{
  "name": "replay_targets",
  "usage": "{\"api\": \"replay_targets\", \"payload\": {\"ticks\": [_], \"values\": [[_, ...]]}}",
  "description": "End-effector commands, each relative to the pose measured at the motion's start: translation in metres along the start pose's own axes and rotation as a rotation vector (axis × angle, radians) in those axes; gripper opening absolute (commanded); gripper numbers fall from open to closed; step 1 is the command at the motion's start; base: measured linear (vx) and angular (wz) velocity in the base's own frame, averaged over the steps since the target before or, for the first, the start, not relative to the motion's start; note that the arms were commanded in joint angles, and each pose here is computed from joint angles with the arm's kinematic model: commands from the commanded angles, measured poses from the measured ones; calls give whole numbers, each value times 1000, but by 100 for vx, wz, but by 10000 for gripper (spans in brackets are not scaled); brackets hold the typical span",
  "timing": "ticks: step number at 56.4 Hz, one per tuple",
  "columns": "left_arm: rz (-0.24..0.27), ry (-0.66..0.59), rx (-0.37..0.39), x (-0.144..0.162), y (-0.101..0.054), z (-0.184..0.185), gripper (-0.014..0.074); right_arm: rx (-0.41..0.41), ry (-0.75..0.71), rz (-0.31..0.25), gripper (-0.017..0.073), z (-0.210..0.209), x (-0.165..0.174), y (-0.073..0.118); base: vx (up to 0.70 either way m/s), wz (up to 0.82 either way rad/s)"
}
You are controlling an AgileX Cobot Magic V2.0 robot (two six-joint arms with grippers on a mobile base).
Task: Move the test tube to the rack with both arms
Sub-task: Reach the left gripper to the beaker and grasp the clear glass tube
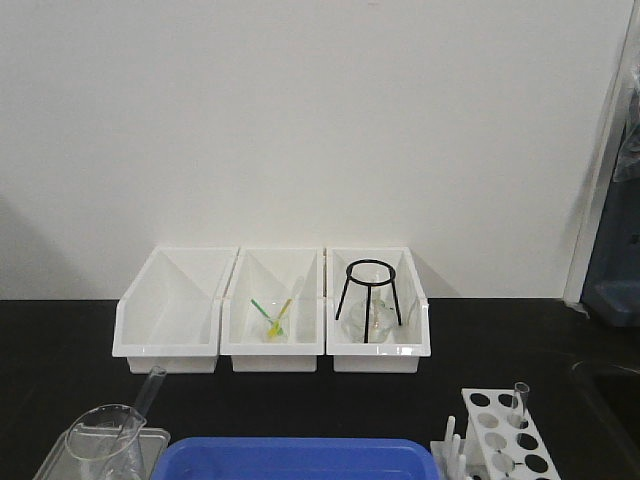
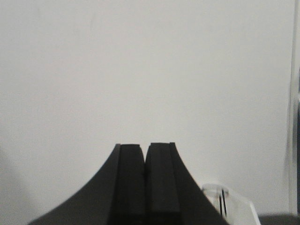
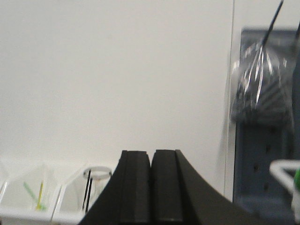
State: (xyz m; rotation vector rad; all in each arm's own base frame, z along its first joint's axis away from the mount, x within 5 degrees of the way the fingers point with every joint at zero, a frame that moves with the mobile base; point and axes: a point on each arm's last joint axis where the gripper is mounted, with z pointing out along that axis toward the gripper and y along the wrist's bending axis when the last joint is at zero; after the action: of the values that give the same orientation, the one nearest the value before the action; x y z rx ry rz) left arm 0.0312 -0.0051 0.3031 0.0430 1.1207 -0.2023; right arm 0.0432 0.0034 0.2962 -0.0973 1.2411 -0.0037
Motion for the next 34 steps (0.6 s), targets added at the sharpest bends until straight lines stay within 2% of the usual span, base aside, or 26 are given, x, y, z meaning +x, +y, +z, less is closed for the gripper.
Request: {"api": "replay_targets", "payload": {"ticks": [1, 7, 12, 22, 34], "values": [[43, -95, 10, -55, -5, 21, -7, 16, -135, -73, -8, 22, -60, -5, 0, 0], [43, -52, 6, -83, -6, 58, -7, 14, -114, -91, -8, 60, -89, -7, 0, 0], [42, 4, 3, -87, -7, 94, -7, 8, -60, -91, -8, 97, -97, -8, 0, 1], [41, 128, -3, -67, -5, 148, -7, -3, 24, -90, -8, 144, -91, -8, 0, 0], [40, 195, -4, -42, -3, 173, 13, -13, 99, -87, 17, 165, -70, -6, 0, 0]]}}
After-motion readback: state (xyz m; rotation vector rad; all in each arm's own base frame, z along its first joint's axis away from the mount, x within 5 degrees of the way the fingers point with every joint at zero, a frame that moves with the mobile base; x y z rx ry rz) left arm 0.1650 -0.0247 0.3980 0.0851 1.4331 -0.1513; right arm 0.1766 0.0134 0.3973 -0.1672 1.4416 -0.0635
